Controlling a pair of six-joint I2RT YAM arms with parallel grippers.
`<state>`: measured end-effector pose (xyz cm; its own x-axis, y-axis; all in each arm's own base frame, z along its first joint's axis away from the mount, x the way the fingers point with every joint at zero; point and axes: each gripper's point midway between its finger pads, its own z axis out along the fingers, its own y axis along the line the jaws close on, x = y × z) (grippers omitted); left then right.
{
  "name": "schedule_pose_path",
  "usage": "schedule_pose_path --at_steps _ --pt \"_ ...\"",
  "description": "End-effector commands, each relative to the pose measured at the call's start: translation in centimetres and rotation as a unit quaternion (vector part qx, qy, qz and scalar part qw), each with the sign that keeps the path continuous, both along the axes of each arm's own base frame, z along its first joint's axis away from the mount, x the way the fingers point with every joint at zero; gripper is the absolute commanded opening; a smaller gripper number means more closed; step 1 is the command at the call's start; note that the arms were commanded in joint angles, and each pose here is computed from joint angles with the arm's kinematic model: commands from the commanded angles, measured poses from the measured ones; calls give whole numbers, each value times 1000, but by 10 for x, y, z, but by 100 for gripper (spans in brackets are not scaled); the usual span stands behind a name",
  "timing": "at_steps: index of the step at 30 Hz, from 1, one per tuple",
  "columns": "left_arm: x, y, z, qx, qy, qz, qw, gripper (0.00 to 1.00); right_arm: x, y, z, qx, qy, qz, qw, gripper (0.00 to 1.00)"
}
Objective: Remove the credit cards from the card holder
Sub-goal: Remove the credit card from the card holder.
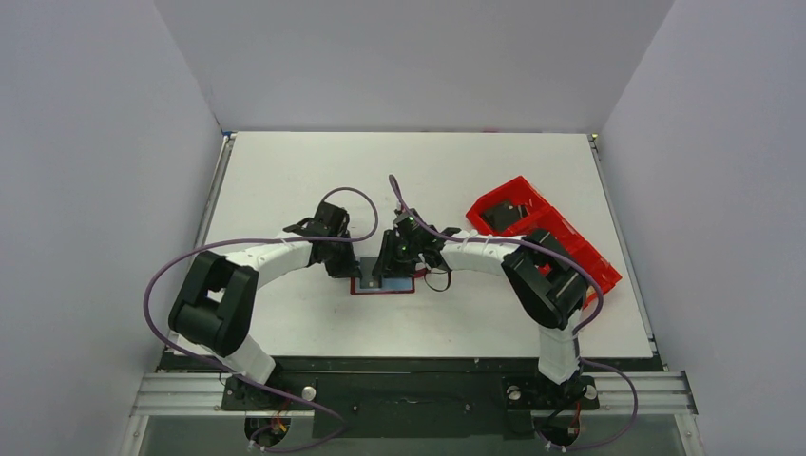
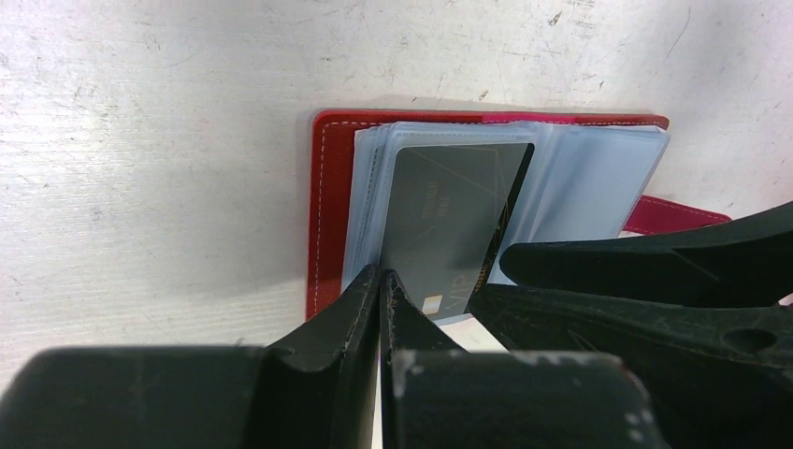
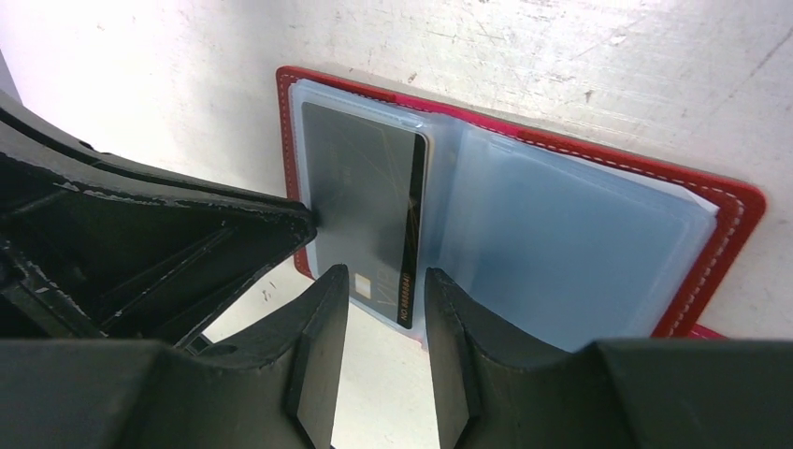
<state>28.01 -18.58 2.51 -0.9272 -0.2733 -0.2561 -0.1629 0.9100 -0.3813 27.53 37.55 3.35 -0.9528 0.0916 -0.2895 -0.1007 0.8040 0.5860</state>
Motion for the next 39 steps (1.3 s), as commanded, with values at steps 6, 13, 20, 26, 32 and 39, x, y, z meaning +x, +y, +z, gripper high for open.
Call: schedule_pose_path --at_steps 6,13,20,26,32,39 --pt "0 0 -12 7 4 7 1000 0 9 7 2 32 -5 -13 999 29" --pt "-2 3 -15 15 8 13 1000 0 7 -3 -9 22 2 -24 999 27" --pt "-5 1 -18 12 14 12 1000 0 4 -6 -17 27 8 -31 999 26" --pt "-8 -8 -21 7 19 7 1000 0 3 0 -16 49 13 -31 998 21" --pt "-10 -13 -24 8 23 5 1000 0 5 -1 -15 59 13 -36 998 18" --pt "-13 -2 -33 27 37 16 999 0 8 -12 -14 75 11 -52 996 16"
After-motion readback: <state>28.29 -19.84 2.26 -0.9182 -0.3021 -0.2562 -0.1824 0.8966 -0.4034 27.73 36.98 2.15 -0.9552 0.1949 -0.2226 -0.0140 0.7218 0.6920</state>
